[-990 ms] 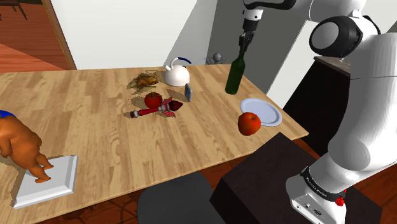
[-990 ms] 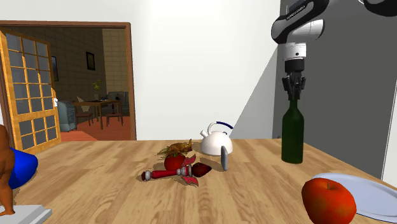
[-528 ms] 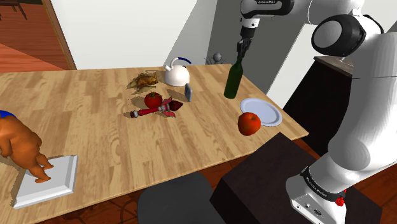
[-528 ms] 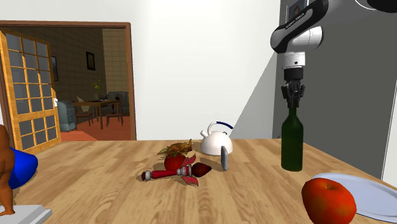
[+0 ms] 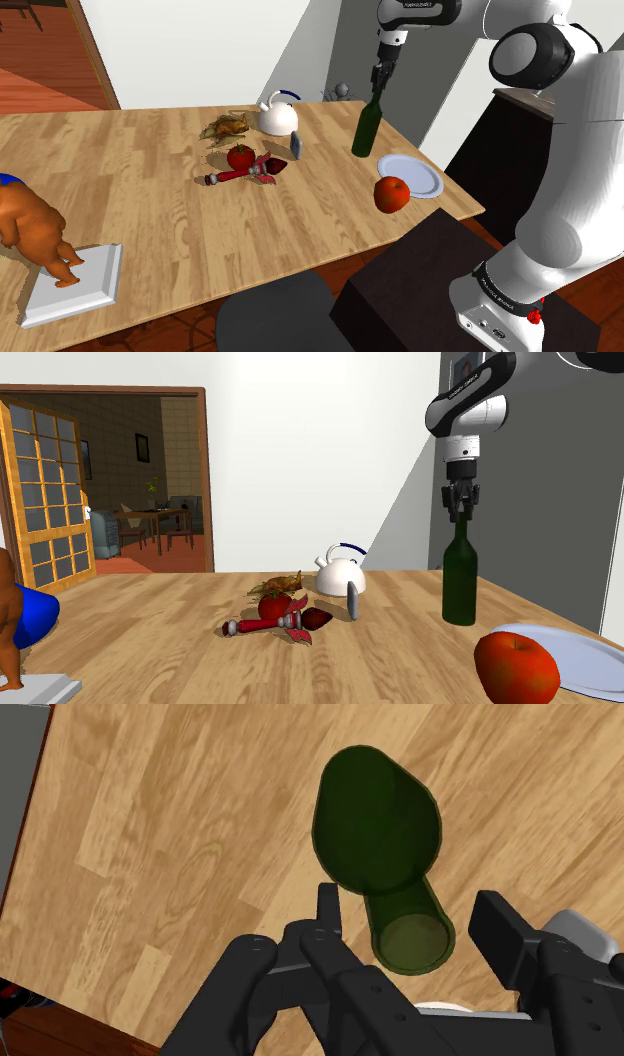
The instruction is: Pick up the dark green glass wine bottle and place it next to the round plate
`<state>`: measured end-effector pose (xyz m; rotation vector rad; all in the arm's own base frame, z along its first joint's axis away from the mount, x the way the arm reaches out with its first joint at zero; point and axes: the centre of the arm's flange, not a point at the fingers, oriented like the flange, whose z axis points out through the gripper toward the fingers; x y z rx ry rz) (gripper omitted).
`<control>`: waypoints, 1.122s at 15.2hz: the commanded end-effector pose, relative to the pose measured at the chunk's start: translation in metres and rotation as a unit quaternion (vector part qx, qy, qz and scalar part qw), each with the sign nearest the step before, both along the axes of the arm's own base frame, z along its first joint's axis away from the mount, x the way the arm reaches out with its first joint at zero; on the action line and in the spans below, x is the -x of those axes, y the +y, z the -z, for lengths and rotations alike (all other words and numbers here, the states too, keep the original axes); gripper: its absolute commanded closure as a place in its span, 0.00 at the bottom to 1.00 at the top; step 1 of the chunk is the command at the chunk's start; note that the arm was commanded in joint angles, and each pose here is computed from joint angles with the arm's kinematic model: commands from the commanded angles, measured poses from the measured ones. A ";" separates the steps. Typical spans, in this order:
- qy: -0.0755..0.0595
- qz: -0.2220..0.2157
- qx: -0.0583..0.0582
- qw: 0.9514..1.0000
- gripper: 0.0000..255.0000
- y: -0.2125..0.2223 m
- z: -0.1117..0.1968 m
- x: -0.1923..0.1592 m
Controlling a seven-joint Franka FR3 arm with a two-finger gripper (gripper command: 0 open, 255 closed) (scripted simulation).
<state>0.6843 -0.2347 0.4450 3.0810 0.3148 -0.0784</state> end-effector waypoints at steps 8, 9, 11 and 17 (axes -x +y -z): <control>0.000 0.000 0.000 1.000 0.00 0.002 -0.040 -0.002; 0.000 0.000 0.000 1.000 0.00 0.002 -0.050 -0.002; 0.000 0.000 0.000 1.000 0.00 0.002 -0.050 -0.002; 0.000 0.000 0.000 1.000 0.00 0.002 -0.050 -0.002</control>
